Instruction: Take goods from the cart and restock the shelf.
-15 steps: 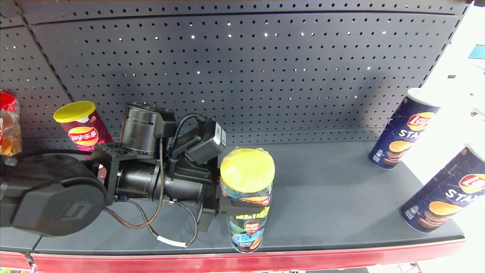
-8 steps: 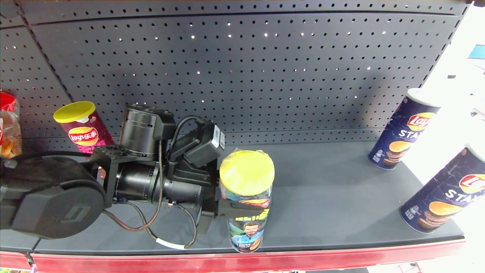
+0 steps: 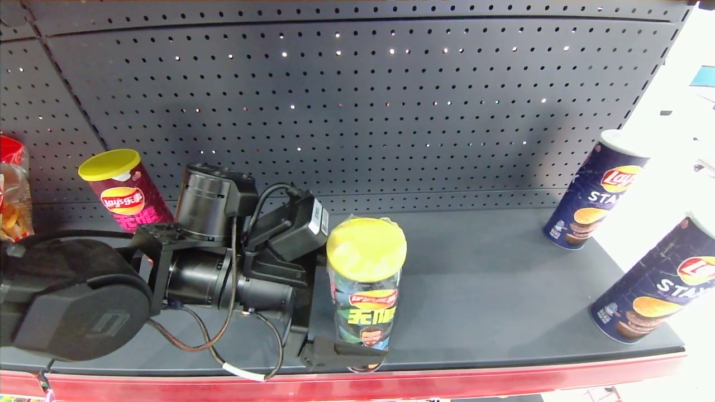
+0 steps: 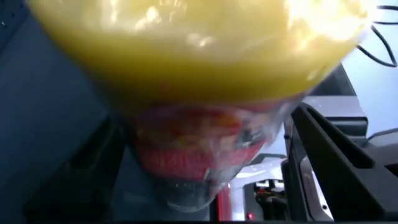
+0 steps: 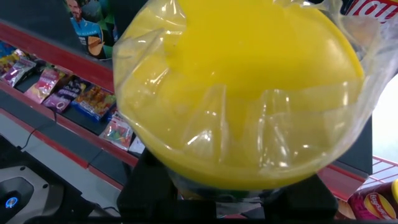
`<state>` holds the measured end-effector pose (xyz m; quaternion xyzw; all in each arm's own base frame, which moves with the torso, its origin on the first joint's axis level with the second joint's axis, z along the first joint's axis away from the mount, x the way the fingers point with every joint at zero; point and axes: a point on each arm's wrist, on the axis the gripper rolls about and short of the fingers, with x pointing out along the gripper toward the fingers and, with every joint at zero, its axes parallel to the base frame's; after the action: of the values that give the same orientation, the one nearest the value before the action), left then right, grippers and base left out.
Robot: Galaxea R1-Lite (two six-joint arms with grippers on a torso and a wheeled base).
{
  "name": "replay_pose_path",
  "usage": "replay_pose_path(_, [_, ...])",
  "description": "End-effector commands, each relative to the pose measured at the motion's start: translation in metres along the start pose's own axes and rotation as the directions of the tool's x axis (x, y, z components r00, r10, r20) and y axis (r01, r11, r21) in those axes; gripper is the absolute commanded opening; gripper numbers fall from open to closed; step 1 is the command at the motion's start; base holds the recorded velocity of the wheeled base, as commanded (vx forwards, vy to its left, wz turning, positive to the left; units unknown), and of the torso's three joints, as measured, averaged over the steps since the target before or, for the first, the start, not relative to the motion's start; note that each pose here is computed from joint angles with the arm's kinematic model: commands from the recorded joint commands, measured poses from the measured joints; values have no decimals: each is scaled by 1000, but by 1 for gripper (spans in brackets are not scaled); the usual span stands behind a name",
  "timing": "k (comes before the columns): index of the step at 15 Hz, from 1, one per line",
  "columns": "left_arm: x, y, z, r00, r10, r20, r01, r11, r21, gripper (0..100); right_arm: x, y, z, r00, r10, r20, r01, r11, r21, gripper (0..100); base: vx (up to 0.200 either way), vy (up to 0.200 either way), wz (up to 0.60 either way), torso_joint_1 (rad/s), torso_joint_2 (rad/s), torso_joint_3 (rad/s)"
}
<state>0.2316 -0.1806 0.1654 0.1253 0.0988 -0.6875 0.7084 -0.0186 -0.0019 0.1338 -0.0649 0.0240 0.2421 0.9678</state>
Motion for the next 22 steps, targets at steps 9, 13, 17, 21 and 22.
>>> replay_pose_path(9, [-58,-35,-29,991,129,-45,-133,988,-80,100,10,-4,16,999,22,-39,-21,1000,4,0,0,0,0,0,0,0])
replay_pose_path(13, [-90,-71,-40,962,263,-75,-269,959,-89,100,55,-18,80,988,94,-123,-99,994,-36,0,0,0,0,0,0,0])
replay_pose_path(17, [-114,-106,-34,887,457,-68,-462,879,-117,100,108,-15,117,952,249,-178,-264,962,-71,0,0,0,0,0,0,0])
replay_pose_path(21, [-127,-133,-44,782,616,-95,-623,774,-111,100,155,-9,123,949,282,-140,-295,952,-82,0,0,0,0,0,0,0])
replay_pose_path(22, [-128,-135,-46,781,617,-94,-624,772,-116,100,163,-8,124,949,284,-134,-296,951,-84,0,0,0,0,0,0,0])
